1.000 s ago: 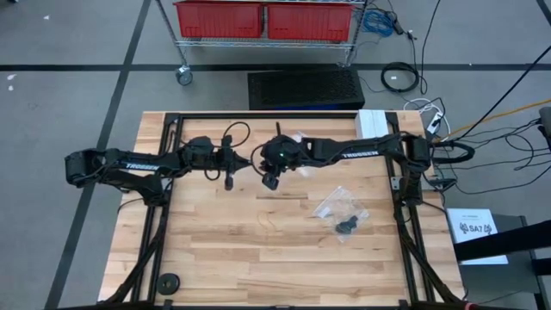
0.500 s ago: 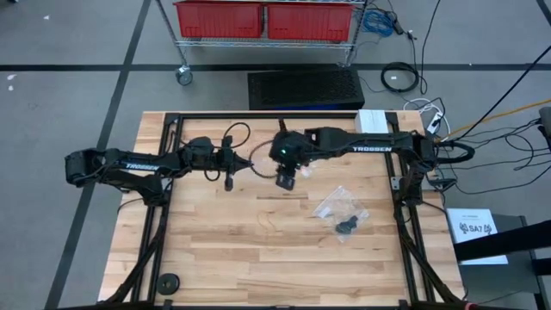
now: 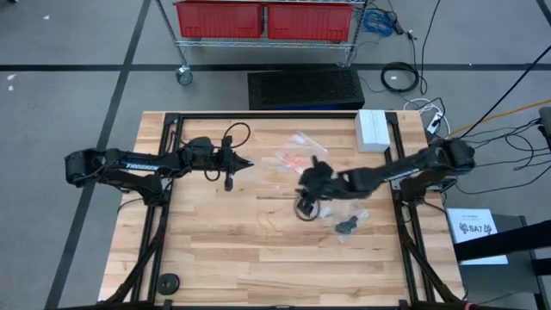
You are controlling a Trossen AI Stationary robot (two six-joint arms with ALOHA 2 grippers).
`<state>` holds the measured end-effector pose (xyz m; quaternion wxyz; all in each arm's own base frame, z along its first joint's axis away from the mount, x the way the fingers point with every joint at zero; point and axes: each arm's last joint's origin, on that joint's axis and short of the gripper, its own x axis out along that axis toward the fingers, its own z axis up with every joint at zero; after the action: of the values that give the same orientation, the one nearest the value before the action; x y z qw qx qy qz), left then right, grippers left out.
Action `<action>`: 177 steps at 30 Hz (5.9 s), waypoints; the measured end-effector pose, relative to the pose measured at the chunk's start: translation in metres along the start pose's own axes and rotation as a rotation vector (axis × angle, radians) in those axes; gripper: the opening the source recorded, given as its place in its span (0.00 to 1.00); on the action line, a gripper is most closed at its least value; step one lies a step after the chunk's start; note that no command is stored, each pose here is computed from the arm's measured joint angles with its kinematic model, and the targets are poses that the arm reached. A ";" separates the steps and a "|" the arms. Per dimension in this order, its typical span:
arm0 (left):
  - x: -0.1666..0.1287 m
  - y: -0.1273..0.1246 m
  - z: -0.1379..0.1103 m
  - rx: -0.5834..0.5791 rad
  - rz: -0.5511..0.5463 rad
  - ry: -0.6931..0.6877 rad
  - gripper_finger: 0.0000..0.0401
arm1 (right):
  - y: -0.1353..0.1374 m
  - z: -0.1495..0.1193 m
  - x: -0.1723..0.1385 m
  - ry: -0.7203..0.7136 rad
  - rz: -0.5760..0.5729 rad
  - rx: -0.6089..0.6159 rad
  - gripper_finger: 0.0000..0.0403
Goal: Sort rubber bands
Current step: Put the yellow rubber band into the open transparent zip bag
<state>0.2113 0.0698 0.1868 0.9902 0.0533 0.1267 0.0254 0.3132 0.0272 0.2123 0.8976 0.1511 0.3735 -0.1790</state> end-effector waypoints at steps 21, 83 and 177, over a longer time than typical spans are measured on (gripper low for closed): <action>0.000 -0.001 0.010 0.039 -0.045 -0.105 0.00 | -0.071 -0.033 0.036 -0.552 0.124 0.076 0.51; 0.005 0.002 0.014 0.080 0.017 -0.183 0.00 | 0.041 -0.042 0.035 -0.072 0.385 -0.157 0.02; 0.006 -0.002 0.008 0.103 -0.057 -0.135 0.00 | 0.103 -0.045 0.155 0.099 -0.058 0.068 0.45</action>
<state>0.2196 0.0669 0.1931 0.9927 0.1020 0.0624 -0.0130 0.4320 0.1047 0.0836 0.8669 0.1791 0.4153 -0.2096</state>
